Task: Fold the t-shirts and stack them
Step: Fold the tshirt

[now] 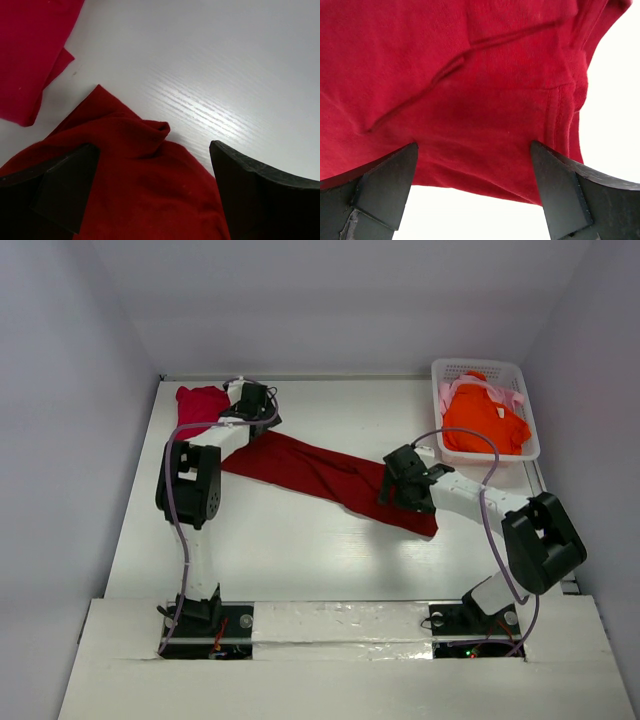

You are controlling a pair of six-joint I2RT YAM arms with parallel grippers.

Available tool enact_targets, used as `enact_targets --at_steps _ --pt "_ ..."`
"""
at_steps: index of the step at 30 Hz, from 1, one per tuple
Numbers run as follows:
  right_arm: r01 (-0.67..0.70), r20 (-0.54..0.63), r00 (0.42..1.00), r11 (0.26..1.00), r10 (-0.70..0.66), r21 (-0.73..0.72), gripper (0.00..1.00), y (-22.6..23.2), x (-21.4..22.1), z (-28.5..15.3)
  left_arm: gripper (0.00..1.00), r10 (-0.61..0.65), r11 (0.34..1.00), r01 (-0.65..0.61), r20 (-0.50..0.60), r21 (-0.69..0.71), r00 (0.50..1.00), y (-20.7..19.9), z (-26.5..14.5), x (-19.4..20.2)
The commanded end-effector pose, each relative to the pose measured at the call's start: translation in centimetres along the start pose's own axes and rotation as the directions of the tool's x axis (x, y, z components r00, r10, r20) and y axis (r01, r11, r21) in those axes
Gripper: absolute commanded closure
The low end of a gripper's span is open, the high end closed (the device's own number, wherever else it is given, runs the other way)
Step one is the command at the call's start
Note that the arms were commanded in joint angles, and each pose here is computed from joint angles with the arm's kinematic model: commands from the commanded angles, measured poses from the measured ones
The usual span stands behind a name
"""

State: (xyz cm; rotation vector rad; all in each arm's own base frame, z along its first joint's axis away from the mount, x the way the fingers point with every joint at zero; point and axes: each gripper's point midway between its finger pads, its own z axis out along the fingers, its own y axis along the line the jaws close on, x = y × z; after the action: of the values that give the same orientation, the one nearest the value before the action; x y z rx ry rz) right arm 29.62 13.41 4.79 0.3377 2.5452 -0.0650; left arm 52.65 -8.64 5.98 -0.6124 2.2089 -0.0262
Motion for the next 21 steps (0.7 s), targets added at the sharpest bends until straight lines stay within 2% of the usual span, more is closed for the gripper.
enact_targets --at_steps 1,10,21 --pt "-0.045 0.035 0.998 0.997 0.048 -0.069 0.01 1.1 -0.8 -0.4 0.09 -0.02 1.0 0.019 0.072 0.016 0.997 0.0 -2.5 -2.8" --pt "-0.081 -0.003 0.997 0.985 0.081 -0.155 0.02 2.4 -0.2 -1.3 0.08 -0.02 0.999 0.021 0.034 -0.029 0.999 1.1 -1.1 -1.4" --pt "-0.086 -0.036 0.996 0.984 0.082 -0.153 0.02 2.5 0.6 -0.9 0.04 0.014 0.996 -0.015 -0.007 -0.083 1.0 1.7 0.7 -0.2"
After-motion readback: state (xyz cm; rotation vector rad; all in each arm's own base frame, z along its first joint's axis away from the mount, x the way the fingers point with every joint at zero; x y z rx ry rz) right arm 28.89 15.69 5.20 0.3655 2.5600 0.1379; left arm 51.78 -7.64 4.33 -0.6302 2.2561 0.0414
